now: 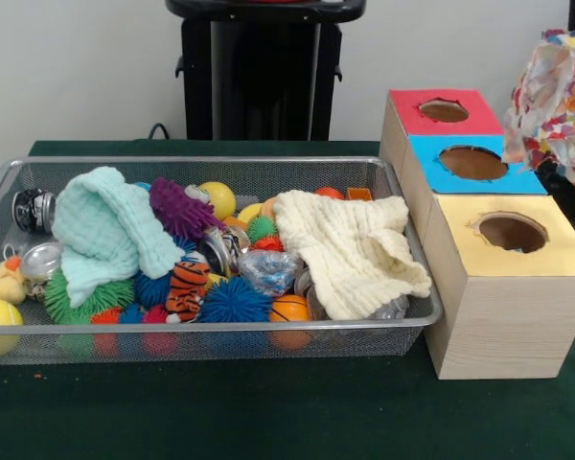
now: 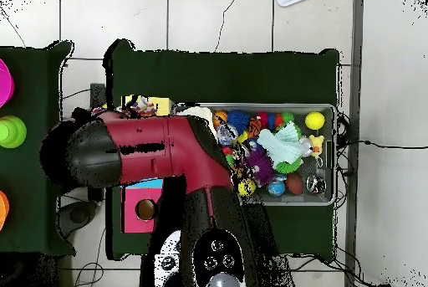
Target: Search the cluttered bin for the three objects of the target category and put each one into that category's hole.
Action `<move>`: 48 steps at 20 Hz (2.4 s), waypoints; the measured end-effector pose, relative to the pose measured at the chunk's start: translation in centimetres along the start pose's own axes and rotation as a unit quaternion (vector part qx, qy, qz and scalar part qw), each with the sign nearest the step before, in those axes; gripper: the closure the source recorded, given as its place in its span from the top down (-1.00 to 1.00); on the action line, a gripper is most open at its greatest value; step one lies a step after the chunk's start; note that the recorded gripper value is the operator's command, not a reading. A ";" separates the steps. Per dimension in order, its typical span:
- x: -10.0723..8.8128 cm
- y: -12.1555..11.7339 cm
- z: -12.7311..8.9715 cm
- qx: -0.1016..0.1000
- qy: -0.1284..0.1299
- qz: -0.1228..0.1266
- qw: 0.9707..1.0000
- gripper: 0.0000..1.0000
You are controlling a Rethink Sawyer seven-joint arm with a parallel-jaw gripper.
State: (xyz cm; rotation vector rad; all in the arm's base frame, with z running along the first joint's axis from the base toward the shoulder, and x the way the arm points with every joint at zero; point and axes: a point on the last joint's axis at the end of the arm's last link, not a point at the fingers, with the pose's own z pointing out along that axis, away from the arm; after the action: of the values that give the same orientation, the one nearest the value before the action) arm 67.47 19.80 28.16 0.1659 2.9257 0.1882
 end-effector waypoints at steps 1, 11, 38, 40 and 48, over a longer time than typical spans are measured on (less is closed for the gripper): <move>0.1 -0.1 0.1 0.000 0.002 0.000 1.000 -1.00; 2.3 -2.2 2.3 0.013 0.028 0.004 1.000 -1.00; 1.0 -4.1 0.7 0.033 0.009 -0.005 0.999 -1.00; 1.0 -3.8 0.3 0.033 0.012 -0.007 0.999 -1.00; 0.7 -2.6 -0.5 0.034 0.026 -0.012 0.999 -1.00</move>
State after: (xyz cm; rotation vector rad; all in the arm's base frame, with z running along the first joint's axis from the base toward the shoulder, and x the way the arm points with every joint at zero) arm 66.40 17.22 28.18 0.1367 2.9865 0.0906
